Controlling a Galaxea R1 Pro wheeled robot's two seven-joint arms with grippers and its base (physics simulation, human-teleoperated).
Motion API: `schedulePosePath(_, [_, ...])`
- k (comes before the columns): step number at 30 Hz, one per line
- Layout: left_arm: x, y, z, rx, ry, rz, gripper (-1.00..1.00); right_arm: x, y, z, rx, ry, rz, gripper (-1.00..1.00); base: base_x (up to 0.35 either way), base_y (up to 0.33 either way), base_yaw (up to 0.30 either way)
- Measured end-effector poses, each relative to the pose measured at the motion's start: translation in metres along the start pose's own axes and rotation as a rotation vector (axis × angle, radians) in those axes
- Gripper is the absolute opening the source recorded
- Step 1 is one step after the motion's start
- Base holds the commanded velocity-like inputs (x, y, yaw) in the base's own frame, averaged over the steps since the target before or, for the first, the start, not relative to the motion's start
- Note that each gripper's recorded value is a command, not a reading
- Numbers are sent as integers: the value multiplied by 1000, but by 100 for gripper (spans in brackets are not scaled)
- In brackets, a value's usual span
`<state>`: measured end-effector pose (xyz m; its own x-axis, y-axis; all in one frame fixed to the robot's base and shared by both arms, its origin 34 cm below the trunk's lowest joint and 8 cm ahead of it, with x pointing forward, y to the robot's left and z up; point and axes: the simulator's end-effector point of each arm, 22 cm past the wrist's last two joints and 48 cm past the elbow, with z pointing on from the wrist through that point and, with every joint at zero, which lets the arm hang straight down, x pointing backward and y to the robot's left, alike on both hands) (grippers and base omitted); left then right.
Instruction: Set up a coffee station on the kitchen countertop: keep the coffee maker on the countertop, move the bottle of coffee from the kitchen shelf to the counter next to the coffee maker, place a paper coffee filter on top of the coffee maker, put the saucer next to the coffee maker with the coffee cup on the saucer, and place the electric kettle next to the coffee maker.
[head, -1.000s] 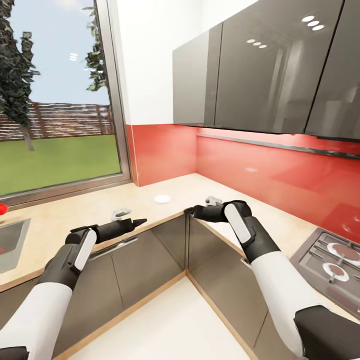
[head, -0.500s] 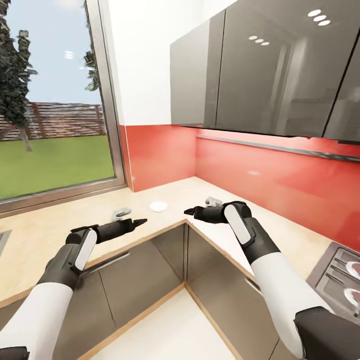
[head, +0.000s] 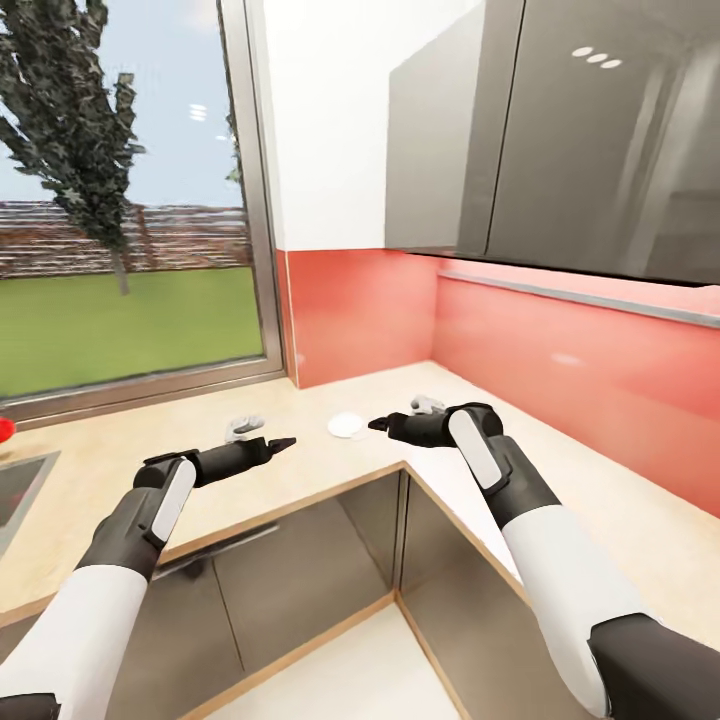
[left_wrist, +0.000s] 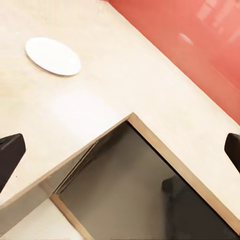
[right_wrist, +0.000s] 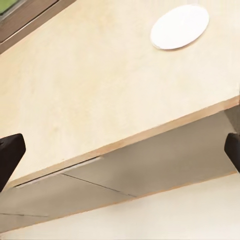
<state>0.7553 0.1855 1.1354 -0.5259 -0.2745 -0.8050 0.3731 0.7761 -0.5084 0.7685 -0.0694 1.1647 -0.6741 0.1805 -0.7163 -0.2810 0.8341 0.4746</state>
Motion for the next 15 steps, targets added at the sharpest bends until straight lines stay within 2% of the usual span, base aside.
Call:
schedulePosePath(6, [1,1,1,-1,1,-1,100,1,-2,1,2,2,1,100,301,-147,232])
schedulePosePath(12, [1,1,1,-2,0,0,100,0,-6,0,8,1,2,100,336,-30,27])
schedulePosePath(15, [1,1,1,-2,0,0,100,0,-6,0,9,1,2,100,223,-1,1])
